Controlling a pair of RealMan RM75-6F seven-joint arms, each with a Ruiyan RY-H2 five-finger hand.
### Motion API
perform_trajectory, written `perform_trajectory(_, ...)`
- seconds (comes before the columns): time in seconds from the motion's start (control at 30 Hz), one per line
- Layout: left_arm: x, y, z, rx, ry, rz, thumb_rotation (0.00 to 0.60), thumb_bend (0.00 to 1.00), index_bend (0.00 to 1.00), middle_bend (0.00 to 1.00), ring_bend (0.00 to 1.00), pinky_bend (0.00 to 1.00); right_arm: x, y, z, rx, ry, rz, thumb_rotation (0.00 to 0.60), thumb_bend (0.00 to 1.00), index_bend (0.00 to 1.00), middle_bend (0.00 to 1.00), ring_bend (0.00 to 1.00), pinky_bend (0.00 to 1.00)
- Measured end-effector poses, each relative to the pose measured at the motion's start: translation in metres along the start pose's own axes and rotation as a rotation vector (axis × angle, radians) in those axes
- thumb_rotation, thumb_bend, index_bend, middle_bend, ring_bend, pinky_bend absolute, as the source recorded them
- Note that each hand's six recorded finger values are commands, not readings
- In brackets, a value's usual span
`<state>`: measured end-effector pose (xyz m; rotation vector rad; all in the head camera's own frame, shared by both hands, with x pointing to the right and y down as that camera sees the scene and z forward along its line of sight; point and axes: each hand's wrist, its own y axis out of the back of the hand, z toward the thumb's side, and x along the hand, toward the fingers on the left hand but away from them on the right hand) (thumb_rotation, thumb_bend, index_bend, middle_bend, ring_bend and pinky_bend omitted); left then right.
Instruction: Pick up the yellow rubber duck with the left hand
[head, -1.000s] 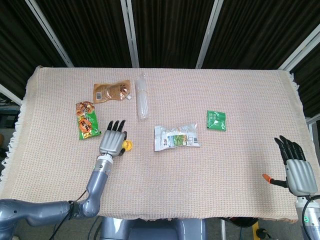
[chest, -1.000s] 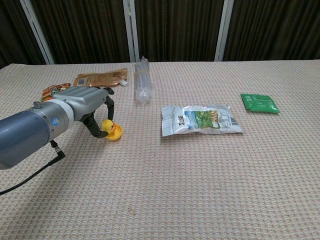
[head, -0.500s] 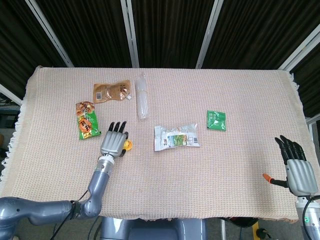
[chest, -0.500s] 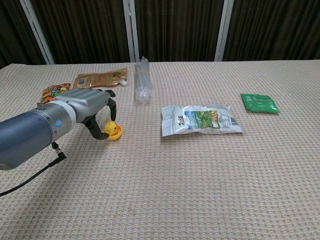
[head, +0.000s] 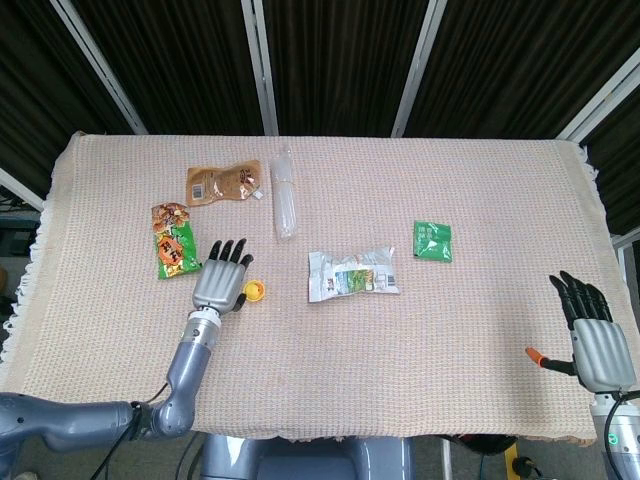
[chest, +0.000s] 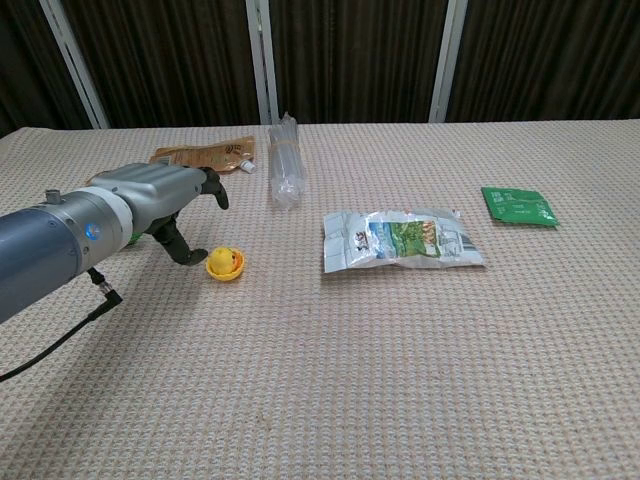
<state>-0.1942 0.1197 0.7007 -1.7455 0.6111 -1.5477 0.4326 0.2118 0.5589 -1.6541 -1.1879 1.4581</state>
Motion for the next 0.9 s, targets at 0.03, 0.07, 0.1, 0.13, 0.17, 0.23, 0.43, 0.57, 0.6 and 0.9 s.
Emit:
perform_trajectory(0.03, -0.004, 0.003, -0.003, -0.008, -0.002, 0.01, 0.6, 0.35, 0.17, 0.0, 0.0, 0.0, 0.0, 0.0, 0.0, 0.001, -0.002, 0.001, 0.6, 0.01, 0.01, 0.0, 0.0, 0.0)
perform_trajectory(0.07, -0.008, 0.006, -0.007, -0.015, -0.004, 0.02, 0.6, 0.35, 0.16, 0.0, 0.0, 0.0, 0.0, 0.0, -0.001, 0.001, -0.003, 0.001, 0.6, 0.01, 0.01, 0.0, 0.0, 0.0)
perform_trajectory(0.1, -0.012, 0.009, -0.011, -0.022, -0.004, 0.028, 0.6, 0.34, 0.14, 0.0, 0.0, 0.0, 0.0, 0.0, -0.001, 0.002, -0.004, 0.003, 0.6, 0.01, 0.01, 0.0, 0.0, 0.0)
perform_trajectory(0.13, -0.018, 0.012, -0.018, -0.032, -0.002, 0.039, 0.6, 0.31, 0.11, 0.0, 0.0, 0.0, 0.0, 0.0, -0.001, 0.004, -0.005, 0.005, 0.6, 0.01, 0.01, 0.0, 0.0, 0.0)
perform_trajectory(0.17, -0.023, 0.014, -0.023, -0.041, 0.001, 0.046, 0.6, 0.28, 0.08, 0.0, 0.0, 0.0, 0.0, -0.001, -0.001, 0.006, -0.005, 0.007, 0.6, 0.01, 0.01, 0.0, 0.0, 0.0)
perform_trajectory(0.23, -0.038, 0.018, -0.041, -0.059, 0.011, 0.062, 0.6, 0.13, 0.01, 0.0, 0.0, 0.0, 0.0, -0.001, -0.002, 0.015, -0.006, 0.01, 0.6, 0.01, 0.01, 0.0, 0.0, 0.0)
perform_trajectory(0.43, -0.087, 0.026, -0.102, -0.059, 0.06, 0.115, 0.6, 0.0, 0.0, 0.0, 0.0, 0.0, 0.0, -0.003, -0.001, 0.039, -0.012, 0.018, 0.6, 0.01, 0.0, 0.0, 0.0, 0.0)
perform_trajectory(0.57, -0.12, 0.027, -0.136, -0.05, 0.091, 0.151, 0.6, 0.0, 0.0, 0.0, 0.0, 0.0, 0.0, -0.005, -0.002, 0.051, -0.017, 0.023, 0.6, 0.01, 0.0, 0.0, 0.0, 0.0)
perform_trajectory(0.6, -0.128, 0.026, -0.143, -0.051, 0.098, 0.156, 0.6, 0.0, 0.0, 0.0, 0.0, 0.0, 0.0, -0.005, -0.002, 0.053, -0.018, 0.023, 0.6, 0.01, 0.0, 0.0, 0.0, 0.0)
perform_trajectory(0.9, -0.198, 0.01, -0.189, -0.069, 0.172, 0.176, 0.6, 0.0, 0.0, 0.0, 0.0, 0.0, 0.001, -0.005, -0.001, 0.065, -0.022, 0.019, 0.6, 0.01, 0.0, 0.0, 0.0, 0.0)
